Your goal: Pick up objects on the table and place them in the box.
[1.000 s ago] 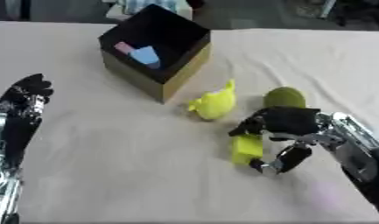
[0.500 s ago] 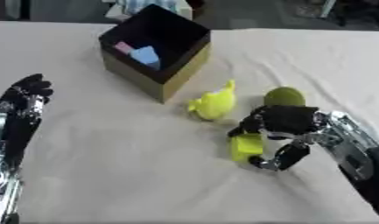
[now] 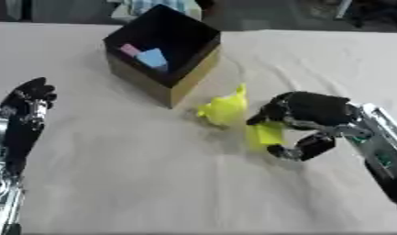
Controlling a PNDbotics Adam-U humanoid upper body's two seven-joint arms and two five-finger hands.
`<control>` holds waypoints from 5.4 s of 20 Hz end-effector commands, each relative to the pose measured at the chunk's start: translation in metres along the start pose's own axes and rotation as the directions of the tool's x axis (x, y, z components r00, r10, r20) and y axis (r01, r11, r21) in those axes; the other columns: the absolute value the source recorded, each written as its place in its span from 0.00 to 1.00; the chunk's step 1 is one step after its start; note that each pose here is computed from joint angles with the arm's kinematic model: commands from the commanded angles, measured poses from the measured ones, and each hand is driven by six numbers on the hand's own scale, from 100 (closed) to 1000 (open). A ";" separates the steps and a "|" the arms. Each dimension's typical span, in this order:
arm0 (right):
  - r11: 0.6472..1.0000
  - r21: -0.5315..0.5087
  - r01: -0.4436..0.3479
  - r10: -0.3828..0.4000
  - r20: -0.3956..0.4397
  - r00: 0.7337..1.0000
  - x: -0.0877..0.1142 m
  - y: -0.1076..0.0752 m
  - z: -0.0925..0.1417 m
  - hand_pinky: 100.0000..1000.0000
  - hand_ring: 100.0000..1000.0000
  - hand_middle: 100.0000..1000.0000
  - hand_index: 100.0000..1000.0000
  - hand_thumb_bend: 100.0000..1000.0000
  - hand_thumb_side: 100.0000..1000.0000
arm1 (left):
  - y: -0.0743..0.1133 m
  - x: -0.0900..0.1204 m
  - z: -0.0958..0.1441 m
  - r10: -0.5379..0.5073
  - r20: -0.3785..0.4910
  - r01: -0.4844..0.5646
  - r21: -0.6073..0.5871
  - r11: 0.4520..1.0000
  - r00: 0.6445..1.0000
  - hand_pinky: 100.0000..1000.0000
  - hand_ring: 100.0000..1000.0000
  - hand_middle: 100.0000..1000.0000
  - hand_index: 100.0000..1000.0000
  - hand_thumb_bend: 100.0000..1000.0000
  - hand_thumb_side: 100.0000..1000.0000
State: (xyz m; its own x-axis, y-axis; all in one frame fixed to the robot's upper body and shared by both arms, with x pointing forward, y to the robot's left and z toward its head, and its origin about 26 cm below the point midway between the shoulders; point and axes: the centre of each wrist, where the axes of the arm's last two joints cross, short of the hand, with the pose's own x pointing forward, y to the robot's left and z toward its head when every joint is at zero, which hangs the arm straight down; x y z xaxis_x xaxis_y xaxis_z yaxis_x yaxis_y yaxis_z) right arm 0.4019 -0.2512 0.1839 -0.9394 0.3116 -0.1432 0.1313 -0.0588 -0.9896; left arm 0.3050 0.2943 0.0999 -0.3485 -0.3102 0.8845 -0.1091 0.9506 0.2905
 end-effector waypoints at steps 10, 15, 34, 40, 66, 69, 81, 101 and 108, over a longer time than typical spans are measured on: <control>0.996 -0.083 -0.037 0.030 -0.082 0.996 -0.053 -0.090 -0.027 0.66 0.52 0.42 0.74 0.00 0.00 | 0.000 0.003 -0.001 -0.005 0.018 0.006 -0.030 1.000 1.000 0.81 0.74 0.68 0.83 0.00 0.62; 0.996 -0.085 0.020 -0.032 -0.143 0.989 -0.063 -0.108 -0.071 0.66 0.53 0.43 0.74 0.00 0.00 | -0.005 0.004 -0.002 0.005 0.024 -0.004 -0.055 0.999 1.000 0.81 0.74 0.68 0.83 0.00 0.62; 0.956 -0.164 0.243 -0.292 -0.443 0.848 -0.072 -0.018 -0.125 0.75 0.76 0.88 0.99 0.00 0.45 | -0.019 0.007 -0.008 0.039 0.046 -0.033 -0.129 0.991 0.998 0.81 0.74 0.68 0.83 0.00 0.62; 0.975 -0.159 0.154 -0.211 -0.462 0.861 -0.070 -0.013 -0.129 0.81 0.84 0.97 1.00 0.00 0.52 | -0.018 0.006 -0.007 0.036 0.042 -0.030 -0.124 0.992 0.998 0.81 0.74 0.68 0.83 0.00 0.62; 0.995 -0.036 -0.098 0.092 -0.137 0.986 -0.080 -0.044 -0.076 0.83 0.91 0.97 1.00 0.11 0.64 | 0.000 0.004 -0.004 -0.013 0.029 0.015 -0.047 0.999 0.999 0.81 0.74 0.68 0.83 0.00 0.62; 0.994 0.078 -0.071 0.079 -0.104 0.991 -0.080 -0.022 -0.046 0.83 0.90 0.96 1.00 0.10 0.69 | 0.001 0.004 -0.004 -0.017 0.028 0.019 -0.040 0.999 0.999 0.81 0.74 0.68 0.83 0.00 0.62; 0.952 0.295 0.076 -0.047 -0.103 0.994 -0.071 0.031 -0.024 0.82 0.91 0.95 1.00 0.13 0.77 | 0.001 0.005 -0.005 -0.016 0.032 0.017 -0.034 0.999 0.999 0.81 0.73 0.68 0.83 0.00 0.62; 0.911 0.398 0.108 -0.078 -0.092 0.993 -0.058 0.064 -0.059 0.81 0.89 0.89 0.97 0.13 0.73 | -0.002 0.006 -0.006 -0.004 0.036 0.006 -0.042 0.999 0.999 0.81 0.73 0.67 0.83 0.00 0.62; 0.929 0.362 0.080 -0.064 -0.058 0.996 -0.051 0.064 -0.073 0.76 0.79 0.64 0.78 0.04 0.44 | -0.002 0.006 -0.005 -0.003 0.035 0.005 -0.042 0.999 0.999 0.81 0.73 0.67 0.83 0.00 0.63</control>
State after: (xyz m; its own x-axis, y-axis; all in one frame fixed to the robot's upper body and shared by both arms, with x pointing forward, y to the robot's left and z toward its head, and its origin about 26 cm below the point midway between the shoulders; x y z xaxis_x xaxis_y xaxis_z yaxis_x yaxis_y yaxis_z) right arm 0.4794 -0.2045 0.1159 -0.8941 0.4448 -0.0520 -0.0976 -0.3069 -0.9467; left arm 0.3079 0.2882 0.0959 -0.3494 -0.3022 0.8869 -0.0649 0.9521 0.2989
